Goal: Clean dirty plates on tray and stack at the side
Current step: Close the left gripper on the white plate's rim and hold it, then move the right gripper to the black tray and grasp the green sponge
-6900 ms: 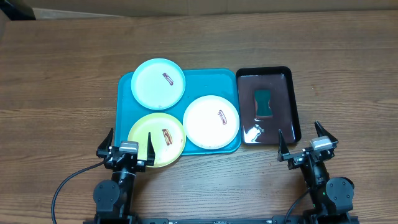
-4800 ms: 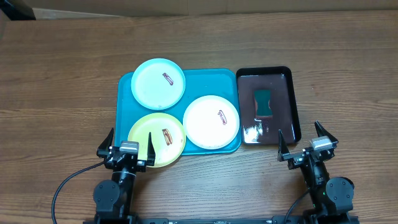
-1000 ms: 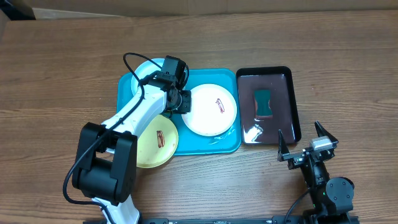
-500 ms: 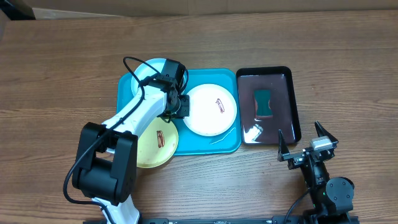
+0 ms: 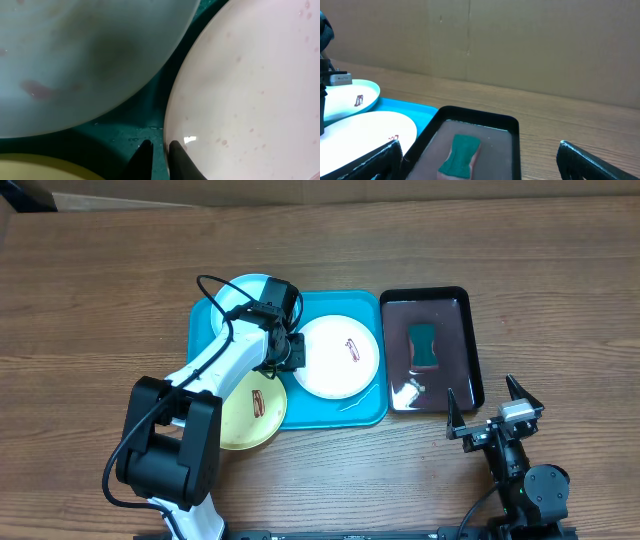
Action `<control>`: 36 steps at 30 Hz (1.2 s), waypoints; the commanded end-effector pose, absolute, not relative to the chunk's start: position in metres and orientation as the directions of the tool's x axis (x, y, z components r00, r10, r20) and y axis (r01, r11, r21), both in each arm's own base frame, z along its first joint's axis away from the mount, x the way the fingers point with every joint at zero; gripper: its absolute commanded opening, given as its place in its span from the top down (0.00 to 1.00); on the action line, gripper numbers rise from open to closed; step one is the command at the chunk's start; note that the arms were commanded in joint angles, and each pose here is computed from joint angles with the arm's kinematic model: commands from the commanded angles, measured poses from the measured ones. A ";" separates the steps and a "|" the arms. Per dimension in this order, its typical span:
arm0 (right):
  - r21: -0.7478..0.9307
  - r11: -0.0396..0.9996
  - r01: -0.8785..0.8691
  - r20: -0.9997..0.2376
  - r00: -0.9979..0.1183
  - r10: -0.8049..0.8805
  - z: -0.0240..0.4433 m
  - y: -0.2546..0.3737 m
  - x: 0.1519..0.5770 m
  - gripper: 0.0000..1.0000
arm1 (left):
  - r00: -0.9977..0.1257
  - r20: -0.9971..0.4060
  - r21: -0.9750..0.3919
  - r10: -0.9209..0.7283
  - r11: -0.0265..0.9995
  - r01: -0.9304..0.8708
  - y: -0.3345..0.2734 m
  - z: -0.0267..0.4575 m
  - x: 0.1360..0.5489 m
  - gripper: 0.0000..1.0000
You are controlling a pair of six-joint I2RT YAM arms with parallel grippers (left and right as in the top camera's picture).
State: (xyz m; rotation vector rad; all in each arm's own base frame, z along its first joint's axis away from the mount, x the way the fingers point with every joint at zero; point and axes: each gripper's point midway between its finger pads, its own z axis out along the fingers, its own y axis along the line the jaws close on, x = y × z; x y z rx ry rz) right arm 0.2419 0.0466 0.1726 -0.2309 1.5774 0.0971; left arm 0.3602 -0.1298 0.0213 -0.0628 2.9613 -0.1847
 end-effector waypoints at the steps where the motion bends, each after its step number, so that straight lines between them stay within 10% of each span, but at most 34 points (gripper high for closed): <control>1: -0.083 0.976 -0.202 -0.996 -0.004 -0.085 0.170 0.045 0.242 0.00 | -0.986 -0.150 -0.113 -0.066 0.992 -0.050 -0.129 0.013 0.355 0.86; 22: -0.082 0.974 -0.211 -0.997 0.009 -0.082 0.173 0.047 0.242 0.00 | -0.989 -0.144 -0.102 -0.045 0.994 -0.031 -0.135 0.009 0.351 0.84; 36: -0.027 0.982 -0.185 -0.997 0.076 -0.013 0.300 0.039 0.219 0.00 | -0.987 -0.154 -0.107 -0.046 0.994 -0.030 -0.136 0.010 0.354 0.84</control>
